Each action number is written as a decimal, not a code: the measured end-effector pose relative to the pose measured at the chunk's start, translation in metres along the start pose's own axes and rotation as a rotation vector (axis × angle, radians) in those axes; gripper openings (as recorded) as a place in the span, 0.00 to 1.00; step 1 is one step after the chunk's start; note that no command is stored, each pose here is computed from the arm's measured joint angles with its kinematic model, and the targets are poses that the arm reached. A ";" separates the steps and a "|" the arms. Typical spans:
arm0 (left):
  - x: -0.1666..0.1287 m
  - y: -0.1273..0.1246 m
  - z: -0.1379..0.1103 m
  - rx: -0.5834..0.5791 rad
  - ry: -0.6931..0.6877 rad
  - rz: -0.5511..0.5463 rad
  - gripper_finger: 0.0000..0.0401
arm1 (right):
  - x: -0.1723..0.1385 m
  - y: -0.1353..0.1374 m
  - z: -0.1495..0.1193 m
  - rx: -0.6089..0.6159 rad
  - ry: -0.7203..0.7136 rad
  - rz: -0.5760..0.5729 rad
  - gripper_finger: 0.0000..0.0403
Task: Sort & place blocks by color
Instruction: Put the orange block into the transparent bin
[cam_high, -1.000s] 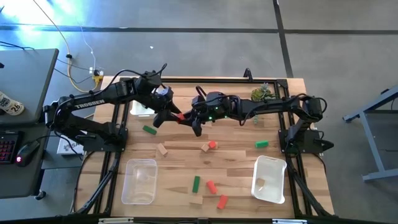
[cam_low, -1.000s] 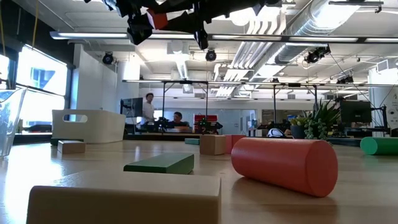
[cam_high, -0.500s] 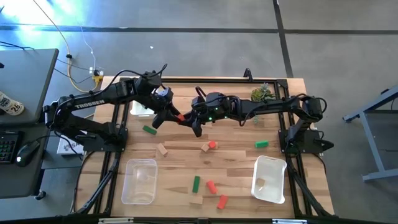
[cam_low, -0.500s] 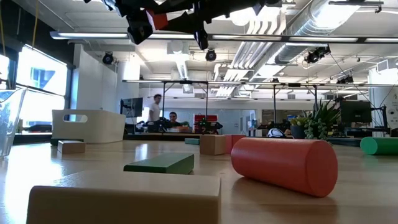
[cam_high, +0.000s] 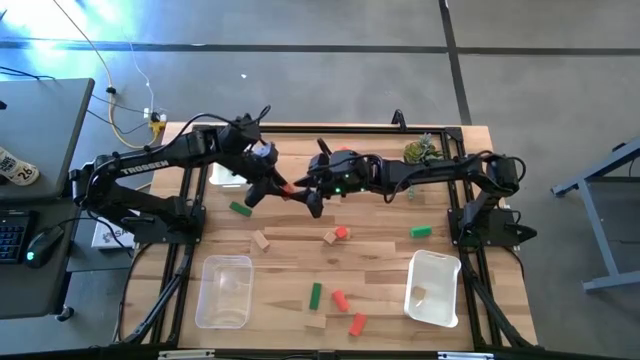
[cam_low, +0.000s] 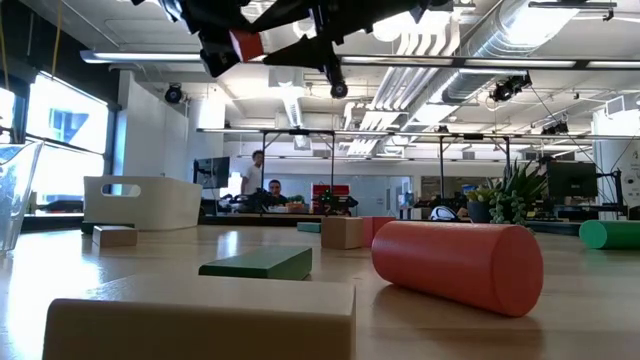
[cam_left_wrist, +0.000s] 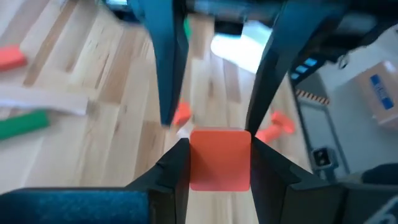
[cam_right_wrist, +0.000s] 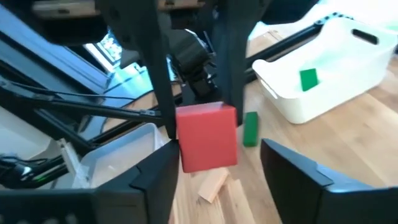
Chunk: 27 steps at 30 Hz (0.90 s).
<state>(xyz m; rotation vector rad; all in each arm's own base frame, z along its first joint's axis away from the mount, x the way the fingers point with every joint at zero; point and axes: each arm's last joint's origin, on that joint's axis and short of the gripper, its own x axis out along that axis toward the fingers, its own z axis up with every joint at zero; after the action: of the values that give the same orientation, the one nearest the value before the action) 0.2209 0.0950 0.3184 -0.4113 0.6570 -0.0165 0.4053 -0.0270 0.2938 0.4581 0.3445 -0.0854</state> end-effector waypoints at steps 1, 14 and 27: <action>0.000 0.001 -0.002 -0.003 0.016 0.020 0.25 | 0.000 0.000 0.000 0.000 -0.002 -0.002 0.57; -0.004 -0.006 -0.032 -0.102 0.301 0.109 0.25 | -0.003 -0.032 0.006 0.040 0.017 -0.155 0.62; -0.010 -0.033 -0.053 -0.257 0.452 0.246 0.25 | -0.016 -0.088 0.017 0.128 0.037 -0.370 0.62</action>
<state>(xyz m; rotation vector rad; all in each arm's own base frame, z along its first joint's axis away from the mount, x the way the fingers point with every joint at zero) 0.1852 0.0469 0.2991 -0.5783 1.1592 0.2164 0.3813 -0.1131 0.2770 0.5189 0.4596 -0.4614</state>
